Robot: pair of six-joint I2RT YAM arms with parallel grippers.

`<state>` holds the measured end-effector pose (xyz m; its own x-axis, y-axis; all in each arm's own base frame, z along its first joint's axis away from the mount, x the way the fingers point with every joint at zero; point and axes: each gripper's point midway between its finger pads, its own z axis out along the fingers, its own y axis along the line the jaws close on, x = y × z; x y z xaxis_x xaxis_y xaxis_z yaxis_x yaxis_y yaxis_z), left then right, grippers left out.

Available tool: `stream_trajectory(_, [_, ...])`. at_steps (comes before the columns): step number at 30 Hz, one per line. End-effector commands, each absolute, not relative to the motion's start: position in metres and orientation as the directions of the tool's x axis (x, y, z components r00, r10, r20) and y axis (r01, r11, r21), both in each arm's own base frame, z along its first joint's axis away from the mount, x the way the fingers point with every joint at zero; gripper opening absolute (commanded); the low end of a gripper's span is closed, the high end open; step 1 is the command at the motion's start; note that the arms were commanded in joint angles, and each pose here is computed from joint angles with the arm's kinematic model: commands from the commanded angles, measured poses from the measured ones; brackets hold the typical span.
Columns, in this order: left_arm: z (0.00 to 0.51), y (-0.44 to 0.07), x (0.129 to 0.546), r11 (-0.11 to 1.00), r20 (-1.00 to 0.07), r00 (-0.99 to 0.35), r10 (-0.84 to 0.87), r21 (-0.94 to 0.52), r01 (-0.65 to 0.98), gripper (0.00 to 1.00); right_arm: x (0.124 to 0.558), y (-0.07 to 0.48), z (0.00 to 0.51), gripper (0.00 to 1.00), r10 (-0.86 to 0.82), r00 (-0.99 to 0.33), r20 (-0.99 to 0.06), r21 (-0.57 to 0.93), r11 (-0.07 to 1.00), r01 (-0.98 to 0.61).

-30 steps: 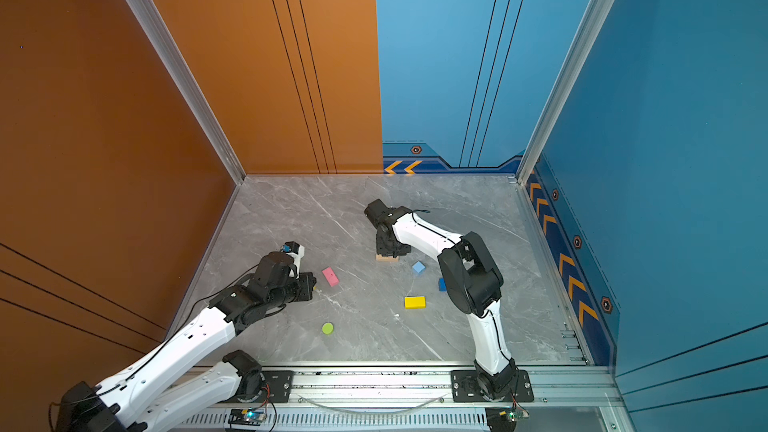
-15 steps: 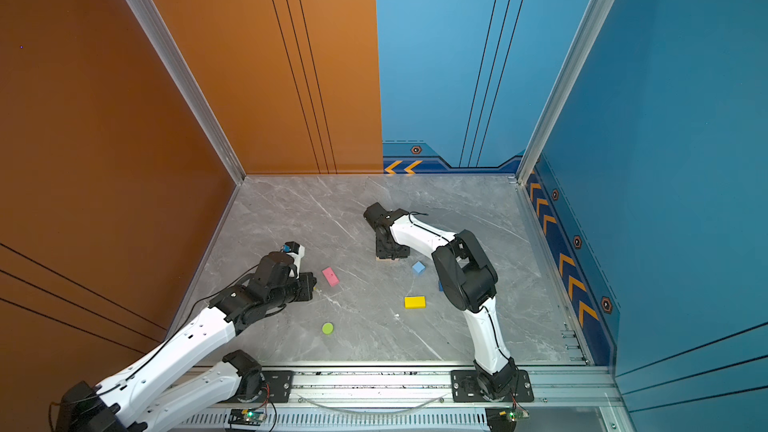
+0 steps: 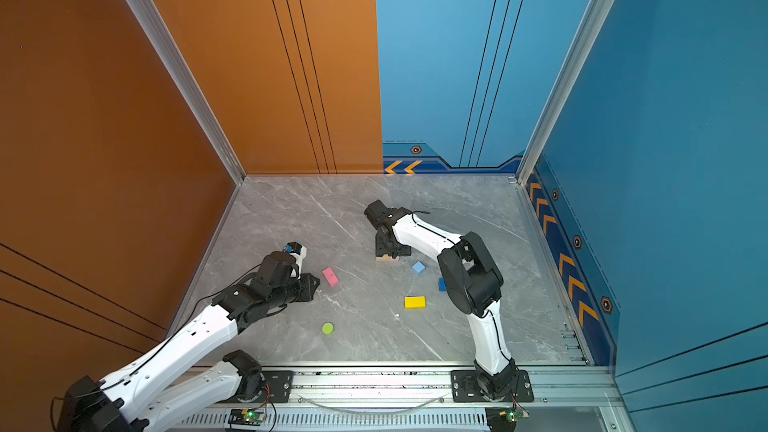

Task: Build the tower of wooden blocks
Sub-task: 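Open the right gripper and lower the left gripper over the darker pink block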

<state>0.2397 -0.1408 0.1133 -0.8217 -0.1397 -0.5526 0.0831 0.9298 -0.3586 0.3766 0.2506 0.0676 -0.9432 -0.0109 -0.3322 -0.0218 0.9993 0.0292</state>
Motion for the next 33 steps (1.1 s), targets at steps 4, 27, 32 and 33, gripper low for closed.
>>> stream_trajectory(4, [0.108, -0.152, 0.244, 0.928, -0.516, -0.848, -0.119, -0.361, 0.09, 0.58, 0.376, 0.247, 0.12, 0.68, 0.043, -0.887, -0.459, 0.133, 0.991, -0.02])
stream_trajectory(27, [0.077, -0.17, 0.276, 0.972, -0.373, -0.908, -0.191, -0.202, -0.121, 0.7, 0.36, 0.205, 0.115, 0.67, 0.15, -0.85, -0.505, 0.264, 0.964, 0.014])
stream_trajectory(32, [0.07, -0.175, 0.283, 0.97, -0.349, -0.914, -0.207, -0.196, -0.145, 0.7, 0.361, 0.199, 0.109, 0.67, 0.169, -0.851, -0.497, 0.284, 0.958, 0.024])
stream_trajectory(33, [0.069, -0.177, 0.285, 0.97, -0.343, -0.917, -0.205, -0.193, -0.145, 0.7, 0.361, 0.198, 0.108, 0.67, 0.172, -0.851, -0.496, 0.286, 0.958, 0.027])
